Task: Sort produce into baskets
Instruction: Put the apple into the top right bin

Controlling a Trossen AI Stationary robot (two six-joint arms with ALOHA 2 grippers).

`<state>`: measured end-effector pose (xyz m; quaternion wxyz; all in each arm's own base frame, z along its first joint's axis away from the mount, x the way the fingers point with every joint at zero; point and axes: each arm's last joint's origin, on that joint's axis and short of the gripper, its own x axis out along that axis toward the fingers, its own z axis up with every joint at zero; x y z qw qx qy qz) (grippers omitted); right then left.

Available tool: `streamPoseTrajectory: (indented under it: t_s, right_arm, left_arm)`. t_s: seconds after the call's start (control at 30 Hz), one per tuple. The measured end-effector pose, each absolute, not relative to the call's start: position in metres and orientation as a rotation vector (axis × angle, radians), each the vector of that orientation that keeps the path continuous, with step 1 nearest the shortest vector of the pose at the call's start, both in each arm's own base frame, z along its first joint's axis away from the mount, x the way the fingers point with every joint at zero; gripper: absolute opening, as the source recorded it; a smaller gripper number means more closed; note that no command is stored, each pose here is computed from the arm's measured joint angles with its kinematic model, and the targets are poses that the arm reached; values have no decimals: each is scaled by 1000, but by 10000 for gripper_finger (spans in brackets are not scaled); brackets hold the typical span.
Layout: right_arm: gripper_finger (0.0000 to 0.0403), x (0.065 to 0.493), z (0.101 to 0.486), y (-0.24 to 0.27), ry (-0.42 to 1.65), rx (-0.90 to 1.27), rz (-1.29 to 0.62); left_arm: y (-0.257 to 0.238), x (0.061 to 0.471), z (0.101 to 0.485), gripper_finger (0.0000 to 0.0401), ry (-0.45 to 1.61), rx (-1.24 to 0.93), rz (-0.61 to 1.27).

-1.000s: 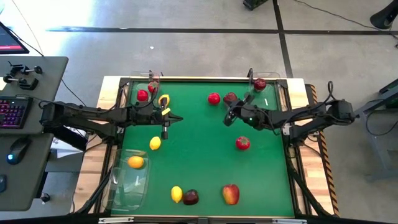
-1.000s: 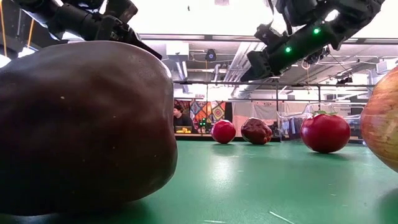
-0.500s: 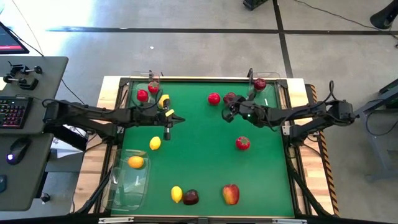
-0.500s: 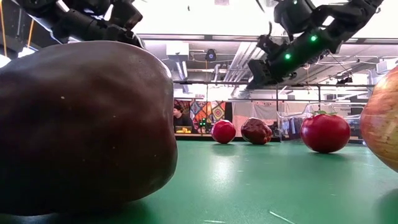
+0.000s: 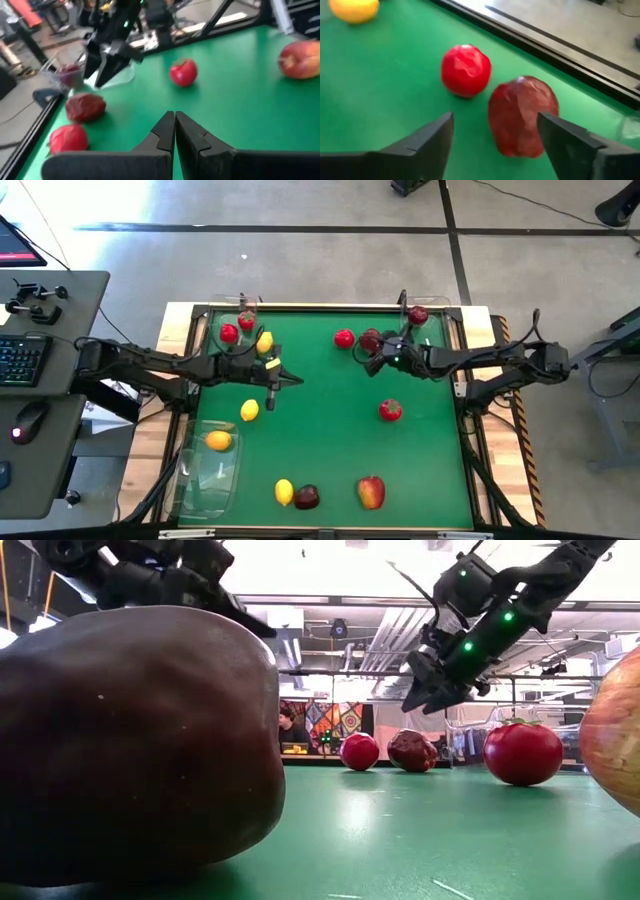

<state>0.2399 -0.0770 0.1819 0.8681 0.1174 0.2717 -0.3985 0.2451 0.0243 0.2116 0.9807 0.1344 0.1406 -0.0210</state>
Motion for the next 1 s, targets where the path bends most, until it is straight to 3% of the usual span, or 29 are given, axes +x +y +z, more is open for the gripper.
streamPoseTrajectory:
  t_s: [0.33, 1.0]
  right_arm:
    - [350, 239, 196, -90, 666, 227, -882]
    - [354, 255, 165, -148, 846, 296, -836]
  left_arm:
    - [23, 241, 216, 0, 269, 253, -68]
    - [23, 241, 216, 0, 276, 251, -68]
